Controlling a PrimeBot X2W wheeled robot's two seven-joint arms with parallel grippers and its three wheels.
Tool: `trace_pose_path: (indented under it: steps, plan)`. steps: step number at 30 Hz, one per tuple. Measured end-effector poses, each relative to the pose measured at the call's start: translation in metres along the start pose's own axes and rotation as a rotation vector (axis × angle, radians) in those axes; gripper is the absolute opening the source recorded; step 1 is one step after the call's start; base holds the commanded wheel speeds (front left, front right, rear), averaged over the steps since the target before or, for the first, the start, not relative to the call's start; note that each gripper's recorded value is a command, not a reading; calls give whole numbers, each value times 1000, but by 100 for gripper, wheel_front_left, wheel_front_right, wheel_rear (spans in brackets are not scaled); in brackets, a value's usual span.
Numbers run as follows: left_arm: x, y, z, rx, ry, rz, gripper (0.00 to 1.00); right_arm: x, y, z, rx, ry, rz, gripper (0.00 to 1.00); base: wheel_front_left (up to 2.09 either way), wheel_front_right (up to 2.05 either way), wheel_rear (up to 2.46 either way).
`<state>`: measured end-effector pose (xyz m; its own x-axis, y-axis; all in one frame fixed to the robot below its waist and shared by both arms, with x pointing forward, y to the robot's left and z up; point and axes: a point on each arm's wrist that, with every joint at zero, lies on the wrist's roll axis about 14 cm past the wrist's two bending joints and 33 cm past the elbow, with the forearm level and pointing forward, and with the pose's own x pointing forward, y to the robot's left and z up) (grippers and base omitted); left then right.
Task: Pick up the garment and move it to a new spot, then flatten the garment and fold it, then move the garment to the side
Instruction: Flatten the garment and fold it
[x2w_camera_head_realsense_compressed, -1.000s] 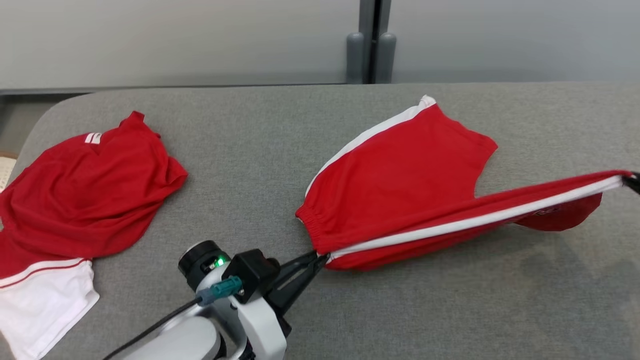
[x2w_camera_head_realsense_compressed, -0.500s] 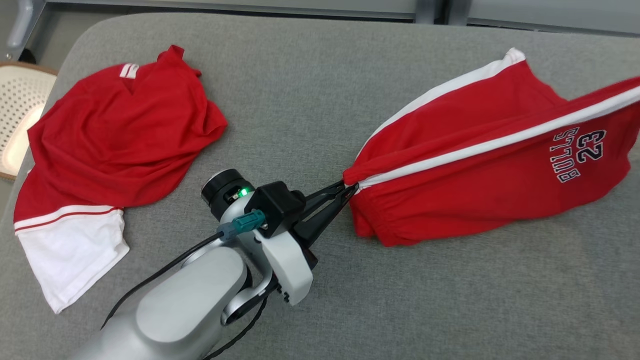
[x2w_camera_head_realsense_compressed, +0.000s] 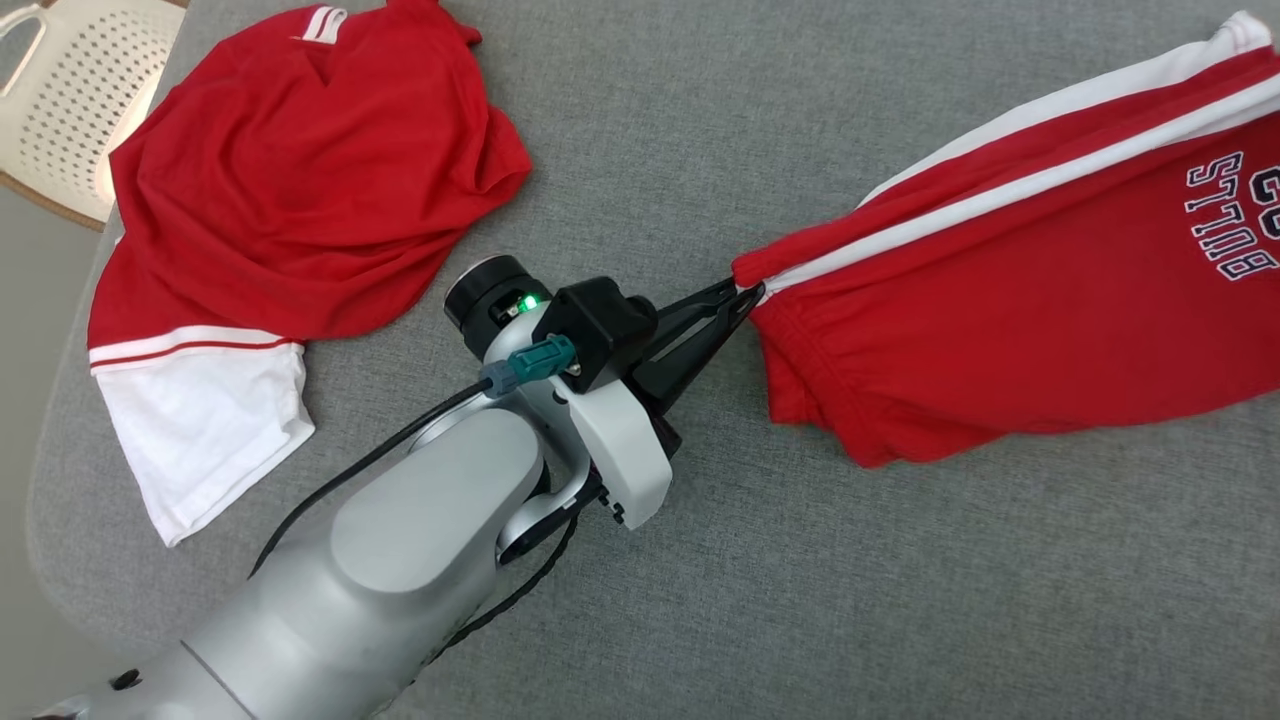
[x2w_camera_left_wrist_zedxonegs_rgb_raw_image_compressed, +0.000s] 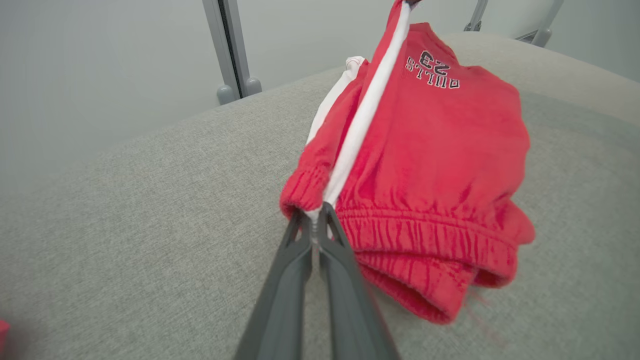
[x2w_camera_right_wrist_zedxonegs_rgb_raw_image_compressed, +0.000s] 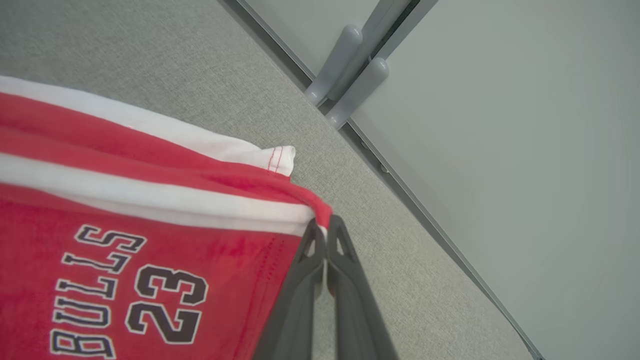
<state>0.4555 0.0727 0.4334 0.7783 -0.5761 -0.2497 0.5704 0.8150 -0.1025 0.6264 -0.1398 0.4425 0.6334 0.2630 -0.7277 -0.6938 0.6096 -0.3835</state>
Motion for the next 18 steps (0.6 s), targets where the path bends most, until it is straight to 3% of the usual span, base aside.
trace_pose_path:
  steps: [14,15,16,17,18]
  plan:
    - [11,11,-22,-36,36,6,0,54,9,1,38,6,46,0,0,0,0]
    - [11,12,-22,-35,37,7,0,56,10,2,44,5,47,44,0,0,0]
    - [12,13,-22,-39,38,11,0,59,9,4,55,-6,46,100,0,0,0]
    - [12,15,-24,-45,42,15,47,61,8,4,75,-2,47,100,0,0,0]
    - [11,15,-26,-50,49,18,100,63,8,1,90,14,47,100,0,0,0]
